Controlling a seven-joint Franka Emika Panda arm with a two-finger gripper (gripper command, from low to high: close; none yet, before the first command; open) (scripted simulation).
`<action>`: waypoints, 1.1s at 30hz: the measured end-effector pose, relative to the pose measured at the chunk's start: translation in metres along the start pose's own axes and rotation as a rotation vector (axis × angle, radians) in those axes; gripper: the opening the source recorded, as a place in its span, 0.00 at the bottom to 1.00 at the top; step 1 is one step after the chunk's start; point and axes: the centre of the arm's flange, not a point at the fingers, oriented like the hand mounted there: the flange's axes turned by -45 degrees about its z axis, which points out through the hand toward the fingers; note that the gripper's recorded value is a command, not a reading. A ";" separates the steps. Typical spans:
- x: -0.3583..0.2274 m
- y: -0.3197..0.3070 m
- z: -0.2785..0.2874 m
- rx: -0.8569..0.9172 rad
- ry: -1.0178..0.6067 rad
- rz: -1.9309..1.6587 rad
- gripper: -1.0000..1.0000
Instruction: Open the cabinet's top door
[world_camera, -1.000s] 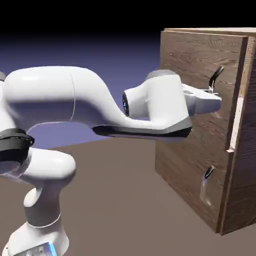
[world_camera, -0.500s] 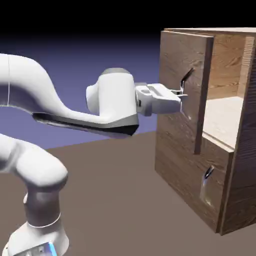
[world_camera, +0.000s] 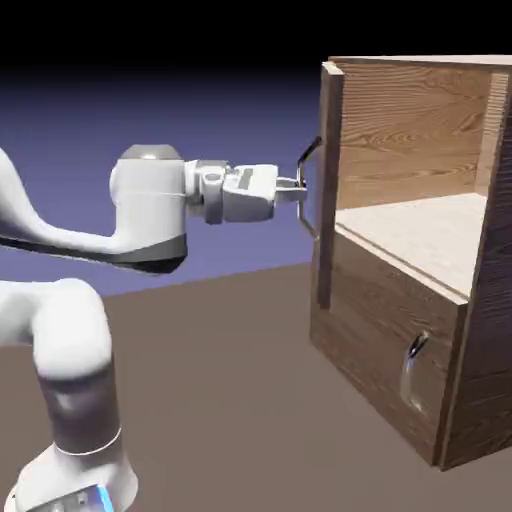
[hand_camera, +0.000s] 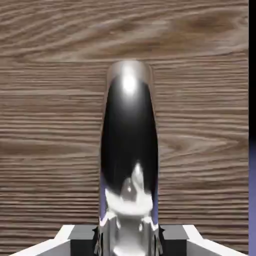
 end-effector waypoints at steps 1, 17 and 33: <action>0.000 -0.002 -0.005 -0.012 0.000 0.000 0.00; 0.000 -0.045 -0.093 -0.230 0.000 0.001 0.00; 0.000 -0.146 -0.206 -0.569 -0.001 0.001 0.00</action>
